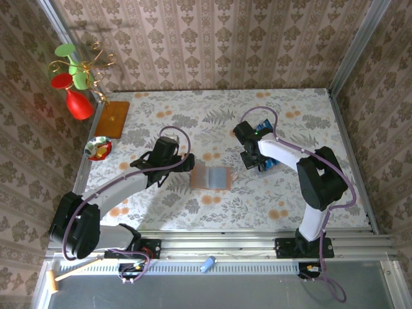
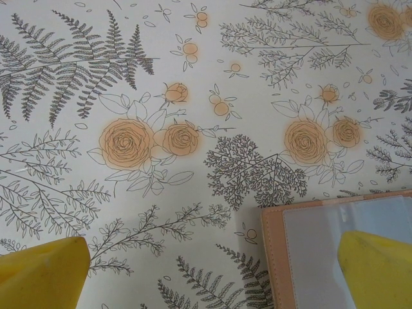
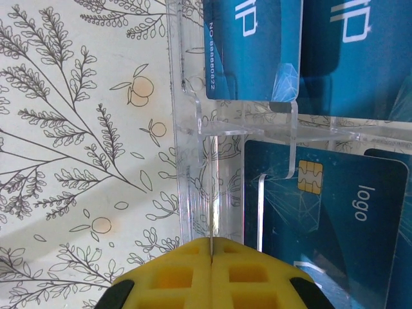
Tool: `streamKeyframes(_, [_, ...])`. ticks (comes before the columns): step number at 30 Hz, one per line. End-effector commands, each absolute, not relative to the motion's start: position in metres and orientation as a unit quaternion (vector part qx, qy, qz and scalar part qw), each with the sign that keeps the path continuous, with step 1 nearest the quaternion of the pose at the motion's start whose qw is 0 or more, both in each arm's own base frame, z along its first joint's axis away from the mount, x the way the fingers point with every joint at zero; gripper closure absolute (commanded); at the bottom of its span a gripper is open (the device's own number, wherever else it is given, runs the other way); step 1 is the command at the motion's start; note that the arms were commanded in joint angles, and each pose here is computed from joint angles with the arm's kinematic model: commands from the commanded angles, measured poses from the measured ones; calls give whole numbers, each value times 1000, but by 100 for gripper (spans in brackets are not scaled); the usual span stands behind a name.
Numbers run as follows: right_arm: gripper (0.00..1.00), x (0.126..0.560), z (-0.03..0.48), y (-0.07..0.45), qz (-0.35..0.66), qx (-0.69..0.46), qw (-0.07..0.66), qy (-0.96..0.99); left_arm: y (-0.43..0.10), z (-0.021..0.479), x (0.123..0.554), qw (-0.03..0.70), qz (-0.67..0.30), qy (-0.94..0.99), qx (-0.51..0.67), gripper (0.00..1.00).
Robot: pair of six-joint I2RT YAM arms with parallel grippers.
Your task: Put the credit cards into the card holder
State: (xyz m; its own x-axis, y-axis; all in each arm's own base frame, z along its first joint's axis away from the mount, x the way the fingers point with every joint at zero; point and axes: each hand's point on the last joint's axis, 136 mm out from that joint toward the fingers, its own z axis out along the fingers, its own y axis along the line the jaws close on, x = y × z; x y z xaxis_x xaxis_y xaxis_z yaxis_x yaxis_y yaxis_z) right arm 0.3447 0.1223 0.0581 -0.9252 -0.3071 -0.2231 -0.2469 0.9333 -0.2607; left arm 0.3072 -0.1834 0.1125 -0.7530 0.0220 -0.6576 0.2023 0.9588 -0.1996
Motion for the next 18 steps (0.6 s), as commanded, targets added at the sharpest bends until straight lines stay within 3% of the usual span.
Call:
streamKeyframes(1, [100,345,77,125,-106,-156,138,972,-187,117,312,348,-133,926,68,0])
streamKeyframes(12, [100,343,127,138,-69,-164,180,967,-189,122,315,345,-128,926,78,0])
streamKeyframes(18, [100,333,154,171,28,-138,213,967,-192,115,312,327,-126,932,92,0])
